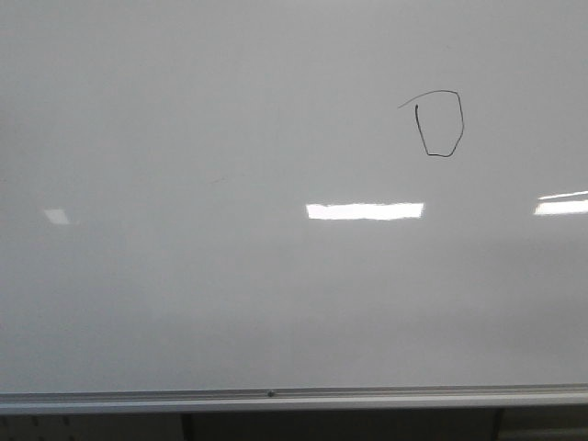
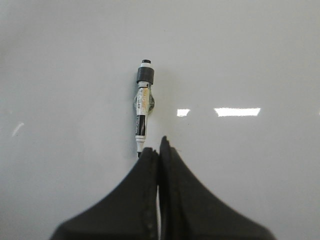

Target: Write number 0 on whiteboard

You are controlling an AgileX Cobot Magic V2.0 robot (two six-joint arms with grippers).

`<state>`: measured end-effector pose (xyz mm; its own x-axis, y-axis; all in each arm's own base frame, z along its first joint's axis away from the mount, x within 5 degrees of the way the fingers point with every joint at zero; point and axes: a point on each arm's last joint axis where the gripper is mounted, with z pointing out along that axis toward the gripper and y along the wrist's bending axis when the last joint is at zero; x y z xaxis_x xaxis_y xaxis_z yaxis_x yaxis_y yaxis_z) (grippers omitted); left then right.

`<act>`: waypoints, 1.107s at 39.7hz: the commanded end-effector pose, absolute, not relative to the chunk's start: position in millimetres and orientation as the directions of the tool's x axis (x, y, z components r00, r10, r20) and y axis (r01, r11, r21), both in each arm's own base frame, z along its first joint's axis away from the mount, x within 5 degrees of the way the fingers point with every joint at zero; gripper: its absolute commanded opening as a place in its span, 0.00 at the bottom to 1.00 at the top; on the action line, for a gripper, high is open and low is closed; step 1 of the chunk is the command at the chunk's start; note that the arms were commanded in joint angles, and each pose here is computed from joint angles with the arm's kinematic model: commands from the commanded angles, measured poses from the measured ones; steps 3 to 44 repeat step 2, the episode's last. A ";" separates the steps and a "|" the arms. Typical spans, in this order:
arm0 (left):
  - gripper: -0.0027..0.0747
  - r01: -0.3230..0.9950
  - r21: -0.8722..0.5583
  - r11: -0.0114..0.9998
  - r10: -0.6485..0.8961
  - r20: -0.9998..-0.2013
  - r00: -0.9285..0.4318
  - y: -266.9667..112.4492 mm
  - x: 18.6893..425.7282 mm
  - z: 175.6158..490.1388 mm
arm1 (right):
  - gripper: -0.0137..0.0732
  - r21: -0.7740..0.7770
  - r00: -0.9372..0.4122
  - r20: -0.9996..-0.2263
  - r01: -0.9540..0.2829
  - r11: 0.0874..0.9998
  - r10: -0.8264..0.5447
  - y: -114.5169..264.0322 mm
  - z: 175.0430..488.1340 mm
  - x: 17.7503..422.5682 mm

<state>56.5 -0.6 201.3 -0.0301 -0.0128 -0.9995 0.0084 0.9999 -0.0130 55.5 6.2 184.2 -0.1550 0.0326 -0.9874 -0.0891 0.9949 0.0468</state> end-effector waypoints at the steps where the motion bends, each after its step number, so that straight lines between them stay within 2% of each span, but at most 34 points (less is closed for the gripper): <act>1: 0.01 0.011 -0.030 0.999 -0.030 -0.998 0.053 -0.6 55.9 202.3 | 0.08 0.040 -0.072 -0.997 -0.079 0.996 0.034 5.0 191.1 55.2; 44: 0.01 0.011 -0.030 0.999 -0.030 -0.998 0.053 -0.6 55.9 202.3 | 0.08 0.040 -0.072 -0.997 -0.079 0.996 0.034 5.0 191.1 55.2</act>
